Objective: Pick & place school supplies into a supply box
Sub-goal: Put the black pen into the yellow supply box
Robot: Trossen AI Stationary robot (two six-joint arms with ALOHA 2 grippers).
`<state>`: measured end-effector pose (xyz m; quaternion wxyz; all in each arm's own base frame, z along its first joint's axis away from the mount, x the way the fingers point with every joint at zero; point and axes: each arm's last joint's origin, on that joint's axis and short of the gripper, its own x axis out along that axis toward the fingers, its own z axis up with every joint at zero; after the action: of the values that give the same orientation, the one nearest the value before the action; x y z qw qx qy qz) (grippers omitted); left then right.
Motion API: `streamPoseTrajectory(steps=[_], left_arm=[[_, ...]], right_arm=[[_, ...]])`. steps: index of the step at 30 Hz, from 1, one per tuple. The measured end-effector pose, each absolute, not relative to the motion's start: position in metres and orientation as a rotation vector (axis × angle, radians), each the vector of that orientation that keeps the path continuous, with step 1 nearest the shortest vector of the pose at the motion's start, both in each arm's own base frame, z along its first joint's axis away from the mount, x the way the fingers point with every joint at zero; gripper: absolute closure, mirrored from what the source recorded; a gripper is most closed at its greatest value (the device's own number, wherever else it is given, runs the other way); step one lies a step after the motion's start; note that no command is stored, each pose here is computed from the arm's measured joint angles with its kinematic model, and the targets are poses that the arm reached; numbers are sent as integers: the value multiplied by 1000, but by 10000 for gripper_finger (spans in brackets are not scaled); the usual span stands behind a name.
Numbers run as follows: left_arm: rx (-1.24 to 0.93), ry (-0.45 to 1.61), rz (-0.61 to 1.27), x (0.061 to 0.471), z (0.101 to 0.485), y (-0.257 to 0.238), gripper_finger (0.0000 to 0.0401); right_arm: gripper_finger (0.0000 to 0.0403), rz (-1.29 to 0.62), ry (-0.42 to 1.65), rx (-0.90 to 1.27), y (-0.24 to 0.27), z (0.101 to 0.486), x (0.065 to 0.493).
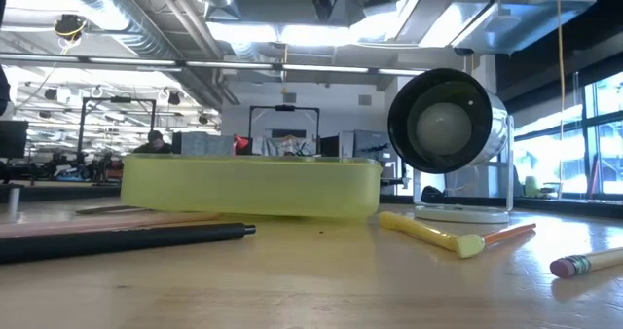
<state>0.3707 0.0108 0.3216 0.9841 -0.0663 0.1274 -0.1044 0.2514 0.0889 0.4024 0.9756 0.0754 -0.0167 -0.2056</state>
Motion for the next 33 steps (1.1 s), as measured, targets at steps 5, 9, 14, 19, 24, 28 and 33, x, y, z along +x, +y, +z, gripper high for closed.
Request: streamPoseTrajectory(steps=[5, 9, 14, 19, 24, 28, 33], left_arm=[[-124, 201, -214, 372, 327, 11, 305], [-119, 125, -222, 373, 334, 12, 311], [-138, 58, -253, 368, 346, 17, 320], [-147, 33, -251, 361, 356, 22, 334], [-144, 24, -247, 358, 359, 24, 358], [-144, 24, -245, 359, 358, 25, 372], [-149, 34, -240, 359, 357, 25, 363]], right_arm=[[357, -395, -24, 146, 88, 402, 252], [357, -378, -15, 141, 89, 400, 253], [357, -377, 12, 123, 90, 397, 254], [357, -379, 18, 119, 89, 396, 254], [357, -384, 17, 119, 89, 396, 253], [357, -385, 18, 120, 90, 396, 254], [357, -402, 28, 123, 88, 391, 261]])
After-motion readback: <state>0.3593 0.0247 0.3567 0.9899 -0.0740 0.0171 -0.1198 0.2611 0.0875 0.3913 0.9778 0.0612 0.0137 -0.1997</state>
